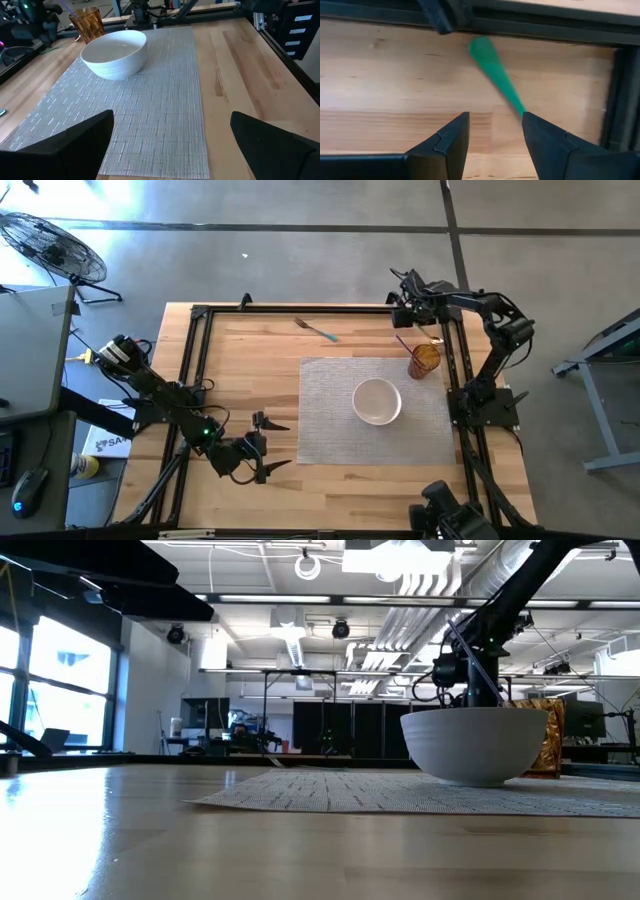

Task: Pick & Place Utensil
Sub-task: Put the green spoon into the white bowl on the gray mat

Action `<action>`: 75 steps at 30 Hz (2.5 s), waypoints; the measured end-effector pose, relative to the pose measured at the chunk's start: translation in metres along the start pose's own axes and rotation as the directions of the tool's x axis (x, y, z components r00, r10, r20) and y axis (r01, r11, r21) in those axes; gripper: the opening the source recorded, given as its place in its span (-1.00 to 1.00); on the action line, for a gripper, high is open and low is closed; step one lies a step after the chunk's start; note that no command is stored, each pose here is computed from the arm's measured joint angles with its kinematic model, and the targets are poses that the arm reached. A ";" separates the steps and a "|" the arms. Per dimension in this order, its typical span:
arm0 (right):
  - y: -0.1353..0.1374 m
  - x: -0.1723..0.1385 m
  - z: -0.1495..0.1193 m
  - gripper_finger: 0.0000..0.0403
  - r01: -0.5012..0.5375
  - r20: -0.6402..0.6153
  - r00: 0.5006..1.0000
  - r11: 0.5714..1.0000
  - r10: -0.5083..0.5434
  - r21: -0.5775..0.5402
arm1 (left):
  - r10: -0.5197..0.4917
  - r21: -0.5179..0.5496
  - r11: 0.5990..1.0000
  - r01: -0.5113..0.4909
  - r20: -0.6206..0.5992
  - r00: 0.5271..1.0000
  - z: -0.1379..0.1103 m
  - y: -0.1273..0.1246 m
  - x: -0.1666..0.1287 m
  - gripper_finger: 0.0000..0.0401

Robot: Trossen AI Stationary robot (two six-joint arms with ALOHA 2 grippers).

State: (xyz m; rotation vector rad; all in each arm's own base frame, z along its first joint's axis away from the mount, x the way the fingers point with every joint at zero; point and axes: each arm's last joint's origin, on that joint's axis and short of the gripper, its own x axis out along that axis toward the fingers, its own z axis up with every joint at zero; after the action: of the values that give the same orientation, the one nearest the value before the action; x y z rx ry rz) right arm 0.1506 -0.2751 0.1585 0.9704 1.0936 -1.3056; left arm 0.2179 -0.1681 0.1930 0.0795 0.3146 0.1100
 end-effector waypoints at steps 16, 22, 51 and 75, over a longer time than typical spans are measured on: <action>0.004 0.004 0.010 -0.27 0.033 -0.018 0.999 0.985 -0.037 -0.168 | 0.051 0.010 0.999 -0.051 0.013 0.999 0.000 0.001 0.000 0.98; 0.011 0.019 0.020 -0.21 0.125 -0.154 0.973 0.954 -0.172 -0.274 | 0.066 0.050 0.996 -0.067 0.017 0.998 0.001 0.002 0.000 0.98; -0.002 0.030 0.024 -0.39 -0.012 -0.295 0.949 0.924 -0.109 -0.381 | 0.153 0.089 0.984 -0.156 0.033 0.988 0.001 0.005 0.000 0.98; -0.014 0.029 0.016 -0.39 0.014 -0.242 0.962 0.902 -0.130 -0.431 | 0.143 0.090 0.985 -0.145 0.030 0.989 0.000 0.004 0.000 0.98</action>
State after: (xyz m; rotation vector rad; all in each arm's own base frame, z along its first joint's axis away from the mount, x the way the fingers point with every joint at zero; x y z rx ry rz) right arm 0.1364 -0.2986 0.1351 0.7886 1.5606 -0.9474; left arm 0.2173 -0.1639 0.1938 0.1948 0.2905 0.2376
